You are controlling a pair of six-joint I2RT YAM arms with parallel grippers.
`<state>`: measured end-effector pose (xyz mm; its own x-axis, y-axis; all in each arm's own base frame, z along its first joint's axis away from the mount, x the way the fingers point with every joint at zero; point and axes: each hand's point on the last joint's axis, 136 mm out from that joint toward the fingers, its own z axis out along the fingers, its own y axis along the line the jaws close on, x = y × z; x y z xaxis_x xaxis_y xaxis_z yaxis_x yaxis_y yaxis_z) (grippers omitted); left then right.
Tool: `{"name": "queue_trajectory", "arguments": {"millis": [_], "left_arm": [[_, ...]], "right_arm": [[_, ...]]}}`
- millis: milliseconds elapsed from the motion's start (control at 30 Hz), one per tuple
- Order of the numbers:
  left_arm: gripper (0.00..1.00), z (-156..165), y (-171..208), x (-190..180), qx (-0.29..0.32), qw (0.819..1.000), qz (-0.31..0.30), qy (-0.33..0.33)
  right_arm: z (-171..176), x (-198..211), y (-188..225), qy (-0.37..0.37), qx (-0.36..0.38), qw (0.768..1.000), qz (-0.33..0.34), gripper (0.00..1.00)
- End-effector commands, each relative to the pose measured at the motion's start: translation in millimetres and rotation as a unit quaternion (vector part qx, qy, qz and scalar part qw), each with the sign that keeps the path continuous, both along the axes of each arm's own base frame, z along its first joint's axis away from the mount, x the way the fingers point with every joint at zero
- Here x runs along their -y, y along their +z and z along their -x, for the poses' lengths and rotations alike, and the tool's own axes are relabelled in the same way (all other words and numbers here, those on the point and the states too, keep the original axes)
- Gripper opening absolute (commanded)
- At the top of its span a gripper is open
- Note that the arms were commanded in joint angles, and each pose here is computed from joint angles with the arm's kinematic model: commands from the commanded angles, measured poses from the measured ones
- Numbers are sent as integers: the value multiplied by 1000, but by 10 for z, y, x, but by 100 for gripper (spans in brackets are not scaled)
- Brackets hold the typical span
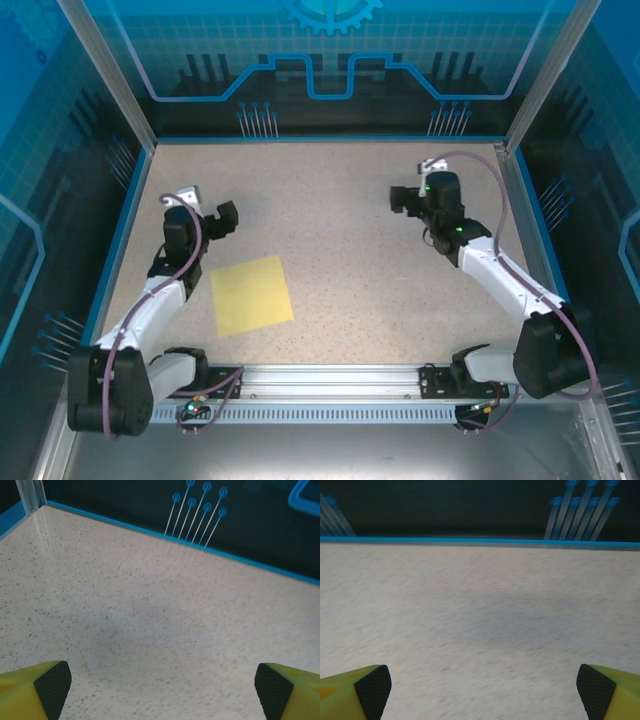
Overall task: Fold a paper plane with a square sheet of paper (pick it up from the middle)
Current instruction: Move the square sheet of paper to the center of the table.
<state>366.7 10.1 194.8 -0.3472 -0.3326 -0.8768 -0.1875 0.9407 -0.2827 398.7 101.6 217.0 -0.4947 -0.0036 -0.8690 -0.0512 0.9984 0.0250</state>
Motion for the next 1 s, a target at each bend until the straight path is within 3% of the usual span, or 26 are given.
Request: {"name": "queue_trajectory", "arguments": {"millis": [0, 267, 400, 733, 967], "left_arm": [[98, 198, 9, 101, -74, 996, 49, 1], [99, 284, 233, 102, -111, 989, 92, 27], [98, 309, 315, 152, -130, 985, 109, 23], [99, 372, 501, 114, -167, 979, 108, 39], [99, 365, 579, 60, -163, 979, 110, 49]], "right_arm": [[412, -400, -475, 29, -128, 991, 42, 99], [766, -1857, -778, 145, -196, 965, 99, 99], [1089, -2585, -1105, 228, -215, 937, 155, 99], [1370, -3363, -1462, 298, -208, 901, 238, 99], [1409, -3509, -1674, 314, -205, 880, 291, 99]]}}
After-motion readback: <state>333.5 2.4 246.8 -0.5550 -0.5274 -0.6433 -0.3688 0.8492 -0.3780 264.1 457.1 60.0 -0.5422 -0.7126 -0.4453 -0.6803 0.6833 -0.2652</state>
